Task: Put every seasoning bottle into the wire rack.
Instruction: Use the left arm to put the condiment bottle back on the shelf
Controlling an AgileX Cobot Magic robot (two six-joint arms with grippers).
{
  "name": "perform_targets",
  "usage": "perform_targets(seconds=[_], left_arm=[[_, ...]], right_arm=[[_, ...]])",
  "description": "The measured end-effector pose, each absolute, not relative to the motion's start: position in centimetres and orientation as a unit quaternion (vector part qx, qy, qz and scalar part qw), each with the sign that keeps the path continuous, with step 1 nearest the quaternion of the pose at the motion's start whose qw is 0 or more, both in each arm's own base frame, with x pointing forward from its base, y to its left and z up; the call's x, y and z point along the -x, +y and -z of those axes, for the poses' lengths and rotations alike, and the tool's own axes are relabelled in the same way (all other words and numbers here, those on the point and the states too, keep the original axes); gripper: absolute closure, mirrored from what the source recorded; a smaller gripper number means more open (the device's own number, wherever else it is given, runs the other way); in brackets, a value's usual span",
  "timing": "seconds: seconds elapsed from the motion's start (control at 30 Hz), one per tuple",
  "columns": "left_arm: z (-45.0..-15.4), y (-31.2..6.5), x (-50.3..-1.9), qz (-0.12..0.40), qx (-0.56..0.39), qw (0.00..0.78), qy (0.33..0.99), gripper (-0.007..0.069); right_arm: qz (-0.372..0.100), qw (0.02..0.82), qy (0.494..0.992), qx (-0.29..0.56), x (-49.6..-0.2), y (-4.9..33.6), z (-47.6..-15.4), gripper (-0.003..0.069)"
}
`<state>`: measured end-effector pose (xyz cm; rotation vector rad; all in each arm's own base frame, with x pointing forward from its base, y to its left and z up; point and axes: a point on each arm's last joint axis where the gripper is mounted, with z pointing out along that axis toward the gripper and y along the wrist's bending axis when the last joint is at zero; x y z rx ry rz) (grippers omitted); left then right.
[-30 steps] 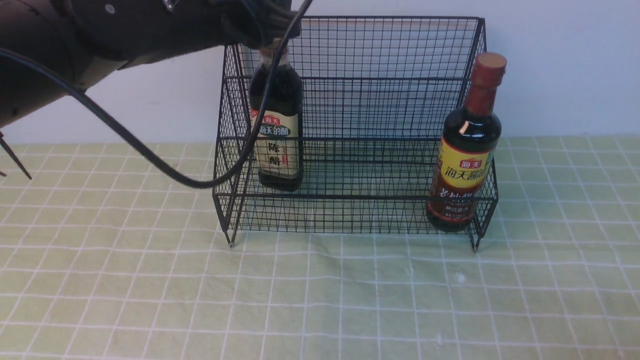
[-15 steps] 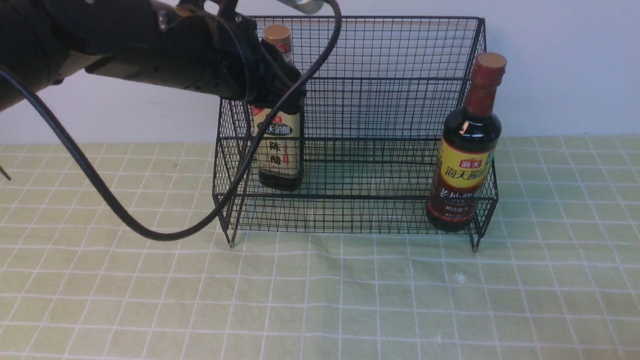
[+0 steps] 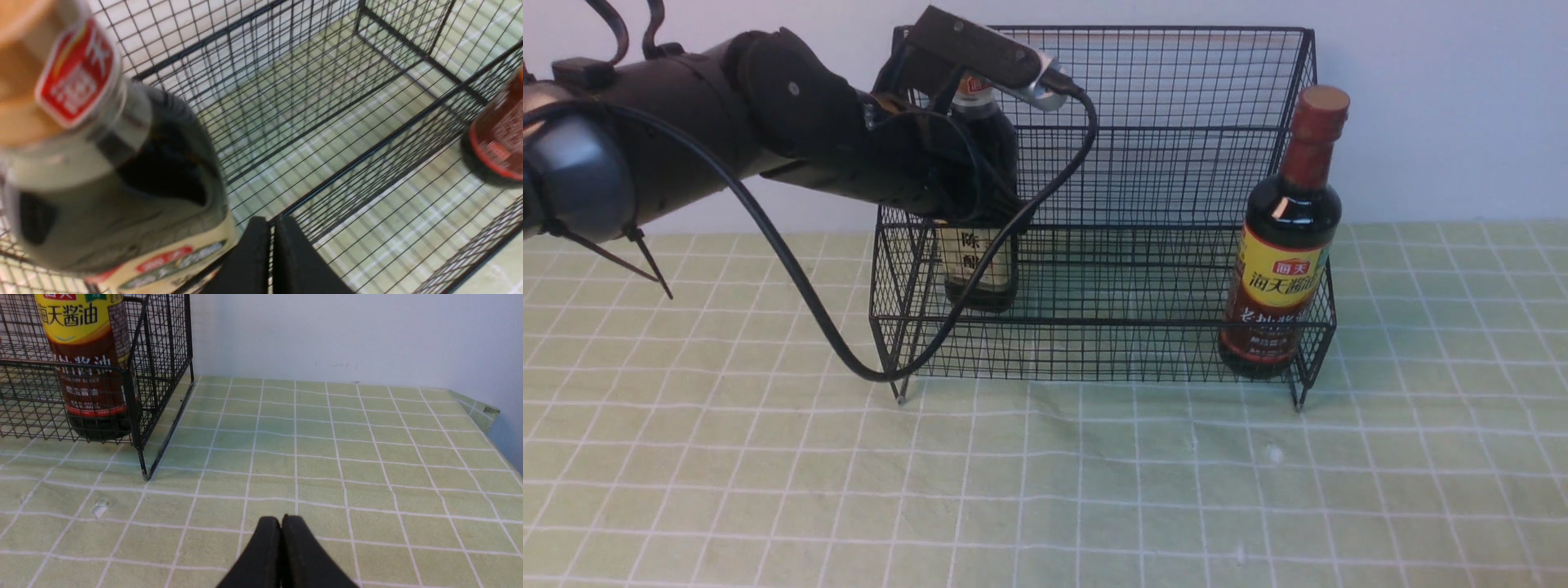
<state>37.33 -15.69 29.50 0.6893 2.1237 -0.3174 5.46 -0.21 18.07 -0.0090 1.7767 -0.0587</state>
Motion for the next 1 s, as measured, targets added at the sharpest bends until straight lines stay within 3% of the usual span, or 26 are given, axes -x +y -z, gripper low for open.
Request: perform_targets(seconds=[0.2, 1.0], left_arm=[[-28.6, -14.0, -38.4, 0.115, -0.258, 0.420, 0.863, 0.0631], [-26.6, -14.6, -39.6, 0.138, -0.216, 0.421, 0.870, 0.0631]], right_arm=[[0.026, 0.630, 0.776, 0.004, -5.5, -0.2, -18.1, 0.0671], [0.026, 0.630, 0.776, 0.004, -5.5, -0.2, -18.1, 0.0671]])
